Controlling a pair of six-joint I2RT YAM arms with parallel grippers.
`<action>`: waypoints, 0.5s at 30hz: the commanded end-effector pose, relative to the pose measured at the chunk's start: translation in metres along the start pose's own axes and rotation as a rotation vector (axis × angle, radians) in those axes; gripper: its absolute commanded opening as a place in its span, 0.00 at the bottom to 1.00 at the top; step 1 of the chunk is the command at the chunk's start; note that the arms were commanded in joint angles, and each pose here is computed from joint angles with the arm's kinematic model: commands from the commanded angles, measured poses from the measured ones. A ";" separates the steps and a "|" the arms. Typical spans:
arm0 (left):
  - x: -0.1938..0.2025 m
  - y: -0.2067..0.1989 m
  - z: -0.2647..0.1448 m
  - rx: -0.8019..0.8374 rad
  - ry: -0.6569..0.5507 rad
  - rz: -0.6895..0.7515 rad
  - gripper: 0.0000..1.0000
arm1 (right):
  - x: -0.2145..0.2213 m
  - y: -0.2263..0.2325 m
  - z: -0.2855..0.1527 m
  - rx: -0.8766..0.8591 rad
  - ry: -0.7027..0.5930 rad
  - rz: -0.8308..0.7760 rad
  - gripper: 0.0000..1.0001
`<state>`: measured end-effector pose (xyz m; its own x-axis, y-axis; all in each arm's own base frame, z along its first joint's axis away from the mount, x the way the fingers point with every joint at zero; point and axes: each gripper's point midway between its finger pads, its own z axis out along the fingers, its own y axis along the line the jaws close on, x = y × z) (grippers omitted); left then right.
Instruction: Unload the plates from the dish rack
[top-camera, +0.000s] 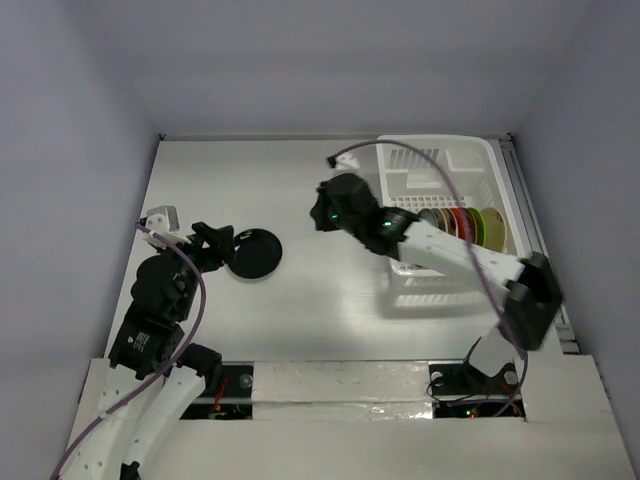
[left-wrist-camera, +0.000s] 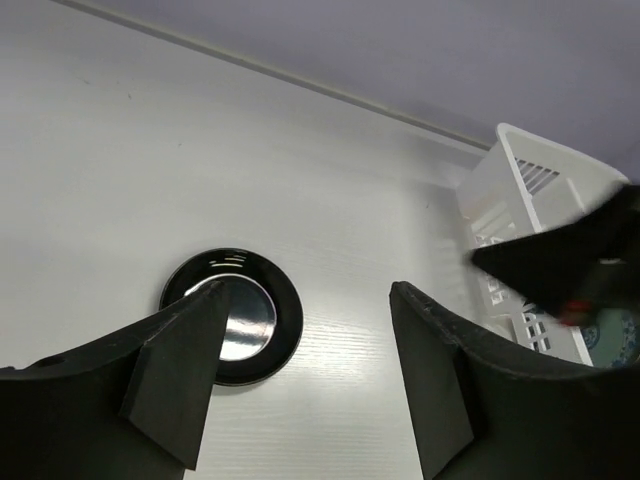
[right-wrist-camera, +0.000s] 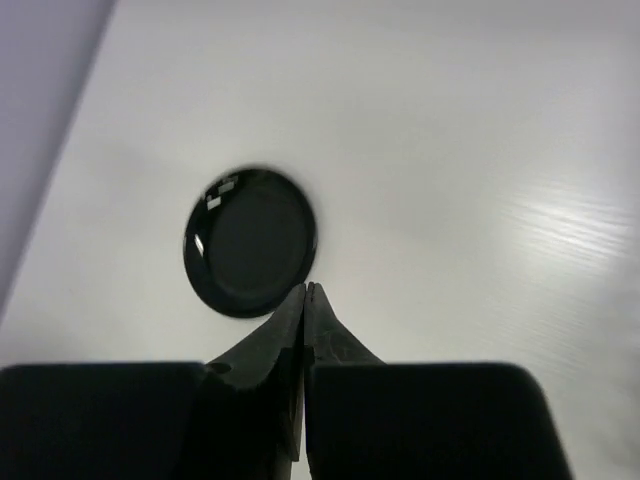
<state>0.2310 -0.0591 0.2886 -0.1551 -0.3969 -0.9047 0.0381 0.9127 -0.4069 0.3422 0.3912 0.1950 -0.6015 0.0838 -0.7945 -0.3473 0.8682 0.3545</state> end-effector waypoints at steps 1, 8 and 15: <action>-0.003 -0.005 0.005 0.024 -0.017 -0.003 0.62 | -0.076 -0.071 -0.082 0.174 -0.247 0.038 0.00; -0.001 -0.004 0.008 0.021 -0.010 0.004 0.00 | -0.055 -0.214 -0.192 0.555 -0.292 0.104 0.00; 0.001 -0.003 0.009 0.010 0.002 0.003 0.14 | -0.033 -0.260 -0.204 0.733 -0.092 0.031 0.33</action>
<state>0.2363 -0.0626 0.2816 -0.1820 -0.3862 -0.9043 0.0396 0.9160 -0.3992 0.3124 0.0823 0.2522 -0.4088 0.2261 -0.8842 0.2272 0.9635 0.1413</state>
